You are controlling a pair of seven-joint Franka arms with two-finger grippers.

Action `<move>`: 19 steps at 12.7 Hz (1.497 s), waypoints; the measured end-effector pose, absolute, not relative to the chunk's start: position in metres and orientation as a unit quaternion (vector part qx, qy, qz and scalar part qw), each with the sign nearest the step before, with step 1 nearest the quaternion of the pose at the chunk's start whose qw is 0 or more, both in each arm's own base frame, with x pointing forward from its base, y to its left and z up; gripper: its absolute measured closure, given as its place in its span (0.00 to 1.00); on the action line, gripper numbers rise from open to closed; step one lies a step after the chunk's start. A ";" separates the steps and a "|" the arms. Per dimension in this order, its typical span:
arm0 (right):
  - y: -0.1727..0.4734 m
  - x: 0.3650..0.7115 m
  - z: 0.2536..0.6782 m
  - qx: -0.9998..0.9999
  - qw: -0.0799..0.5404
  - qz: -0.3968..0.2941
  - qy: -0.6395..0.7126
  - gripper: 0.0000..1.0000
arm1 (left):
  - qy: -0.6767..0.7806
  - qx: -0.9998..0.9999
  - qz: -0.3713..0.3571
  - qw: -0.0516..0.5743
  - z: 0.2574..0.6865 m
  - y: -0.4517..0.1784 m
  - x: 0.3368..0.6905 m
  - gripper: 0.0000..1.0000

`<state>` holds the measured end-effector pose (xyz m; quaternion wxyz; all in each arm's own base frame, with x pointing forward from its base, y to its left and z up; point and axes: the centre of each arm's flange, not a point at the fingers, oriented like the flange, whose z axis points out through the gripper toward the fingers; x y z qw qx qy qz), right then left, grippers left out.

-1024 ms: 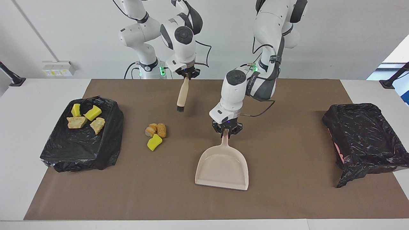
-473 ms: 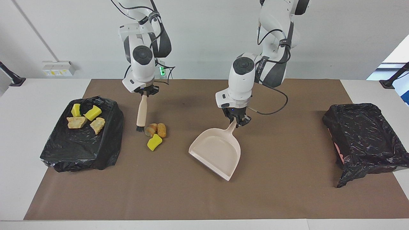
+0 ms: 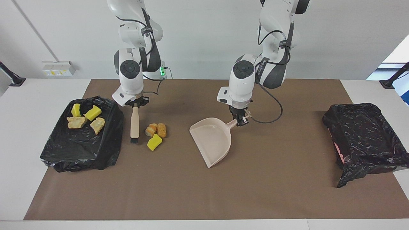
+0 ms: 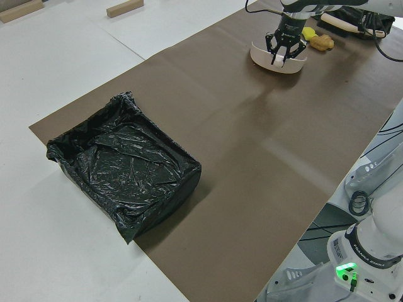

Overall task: Sweep and dump trash in bin
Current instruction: 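Sweep the sponge and rolls into the dustpan with the right gripper's brush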

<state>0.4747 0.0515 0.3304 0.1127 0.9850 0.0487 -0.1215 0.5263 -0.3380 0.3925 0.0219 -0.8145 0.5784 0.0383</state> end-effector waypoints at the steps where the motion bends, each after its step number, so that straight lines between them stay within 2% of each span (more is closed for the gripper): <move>1: 0.054 0.476 0.322 0.985 0.110 -0.124 0.051 0.74 | 0.584 -0.810 0.040 0.022 0.392 -0.337 0.523 0.69; 7: 0.140 0.462 0.308 0.989 0.040 -0.133 0.046 0.74 | 0.614 -0.787 0.033 0.054 0.375 -0.337 0.503 0.69; 11: 0.199 0.449 0.302 0.990 -0.035 -0.134 0.025 0.74 | 0.632 -0.772 0.020 0.063 0.369 -0.344 0.485 0.69; 19: 0.282 0.440 0.327 0.972 -0.177 -0.151 -0.034 0.74 | 0.643 -0.763 0.005 0.064 0.361 -0.337 0.473 0.69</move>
